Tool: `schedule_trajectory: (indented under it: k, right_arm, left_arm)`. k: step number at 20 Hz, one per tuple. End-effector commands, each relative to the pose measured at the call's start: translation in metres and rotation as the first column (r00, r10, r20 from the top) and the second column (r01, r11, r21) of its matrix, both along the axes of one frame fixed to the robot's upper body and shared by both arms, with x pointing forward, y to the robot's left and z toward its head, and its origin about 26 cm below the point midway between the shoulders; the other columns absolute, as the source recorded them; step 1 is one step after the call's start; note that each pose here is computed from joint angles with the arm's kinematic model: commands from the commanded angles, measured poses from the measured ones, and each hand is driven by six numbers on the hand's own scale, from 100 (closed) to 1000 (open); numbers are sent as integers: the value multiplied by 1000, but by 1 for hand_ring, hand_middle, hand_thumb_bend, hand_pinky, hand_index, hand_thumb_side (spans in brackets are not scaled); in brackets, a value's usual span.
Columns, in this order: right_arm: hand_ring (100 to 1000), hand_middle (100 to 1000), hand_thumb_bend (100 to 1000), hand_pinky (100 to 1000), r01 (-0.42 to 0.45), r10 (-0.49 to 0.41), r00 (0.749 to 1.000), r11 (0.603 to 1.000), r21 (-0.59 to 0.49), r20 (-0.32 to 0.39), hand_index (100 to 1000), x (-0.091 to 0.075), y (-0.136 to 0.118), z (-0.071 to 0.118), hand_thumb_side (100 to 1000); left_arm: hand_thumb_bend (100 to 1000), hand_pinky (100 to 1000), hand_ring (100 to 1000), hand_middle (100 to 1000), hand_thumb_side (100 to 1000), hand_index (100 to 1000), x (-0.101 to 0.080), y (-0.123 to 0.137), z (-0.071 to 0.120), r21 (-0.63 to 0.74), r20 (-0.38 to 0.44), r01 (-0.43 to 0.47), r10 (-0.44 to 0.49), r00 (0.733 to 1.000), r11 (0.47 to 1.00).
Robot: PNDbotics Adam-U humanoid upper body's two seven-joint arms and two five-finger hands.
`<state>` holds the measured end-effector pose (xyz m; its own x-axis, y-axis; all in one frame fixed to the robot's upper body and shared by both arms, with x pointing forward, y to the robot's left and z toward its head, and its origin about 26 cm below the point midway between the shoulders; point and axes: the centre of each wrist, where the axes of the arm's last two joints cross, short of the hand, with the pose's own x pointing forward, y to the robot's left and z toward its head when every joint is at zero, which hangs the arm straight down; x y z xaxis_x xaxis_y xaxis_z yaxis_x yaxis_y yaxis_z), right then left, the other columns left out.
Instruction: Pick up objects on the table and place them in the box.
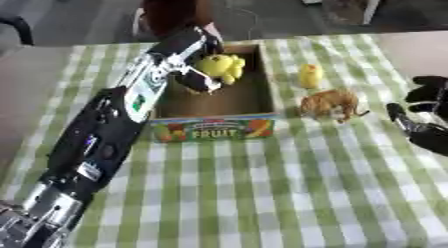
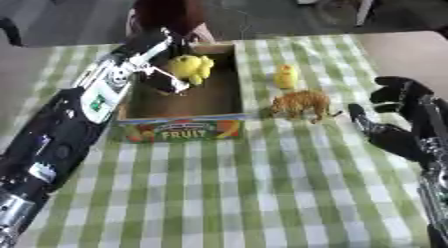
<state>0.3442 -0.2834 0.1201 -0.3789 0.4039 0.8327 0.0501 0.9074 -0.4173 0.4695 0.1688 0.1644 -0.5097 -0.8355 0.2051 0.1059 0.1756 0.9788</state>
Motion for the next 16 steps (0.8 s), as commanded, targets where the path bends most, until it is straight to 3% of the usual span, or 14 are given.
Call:
schedule_trajectory:
  k: [1, 2, 3, 4, 6, 9, 11, 13, 15, 16]
  right_arm:
    - [667, 573, 380, 646, -7, 7, 1000, 1000, -8, 26, 761, 2, -1, 9, 100]
    - [667, 573, 380, 646, -6, 7, 1000, 1000, -8, 26, 761, 2, -1, 9, 100]
    - [667, 573, 380, 646, -6, 6, 1000, 1000, -7, 26, 761, 2, -1, 9, 100]
    - [667, 573, 380, 646, -5, 5, 1000, 1000, -7, 26, 761, 2, -1, 9, 100]
    - [667, 573, 380, 646, -1, 2, 1000, 1000, -7, 26, 761, 1, -2, 9, 100]
    - [667, 573, 383, 647, 3, -3, 1000, 1000, -10, 27, 760, 2, -4, 10, 100]
    - [667, 573, 383, 647, 8, -8, 1000, 1000, -15, 30, 761, 2, -5, 11, 100]
    - [668, 573, 384, 647, 13, -12, 999, 1000, -25, 37, 761, 3, -7, 14, 100]
    - [668, 574, 387, 647, 17, -14, 999, 999, -44, 51, 761, 6, -9, 20, 100]
    - [668, 574, 387, 648, 17, -14, 998, 998, -57, 59, 761, 7, -10, 23, 100]
  left_arm:
    - [575, 686, 633, 592, 222, 719, 2, 1, -1, 37, 1, -12, 12, 1000, 999]
    - [575, 686, 633, 592, 222, 719, 2, 2, -2, 43, -1, -19, 19, 1000, 999]
    - [730, 721, 691, 658, 206, 745, 1, 4, -3, 46, -1, -29, 29, 1000, 999]
    - [819, 734, 712, 681, 181, 754, 1, 6, -3, 48, 1, -38, 38, 999, 998]
    - [817, 761, 749, 724, 149, 771, 0, 10, -4, 31, 3, -63, 63, 998, 998]
    - [857, 782, 765, 739, 339, 778, -2, 18, -3, -38, 14, -89, 90, 996, 995]
    - [873, 786, 765, 738, 389, 778, -6, 23, 3, -109, 29, -82, 86, 996, 991]
    - [872, 782, 757, 726, 392, 770, -11, 28, 12, -189, 55, -74, 86, 995, 979]
    - [849, 755, 732, 682, 294, 740, -19, 36, 21, -320, 72, -57, 84, 994, 946]
    - [848, 752, 730, 680, 287, 738, -23, 40, 24, -398, 68, -46, 80, 994, 916]
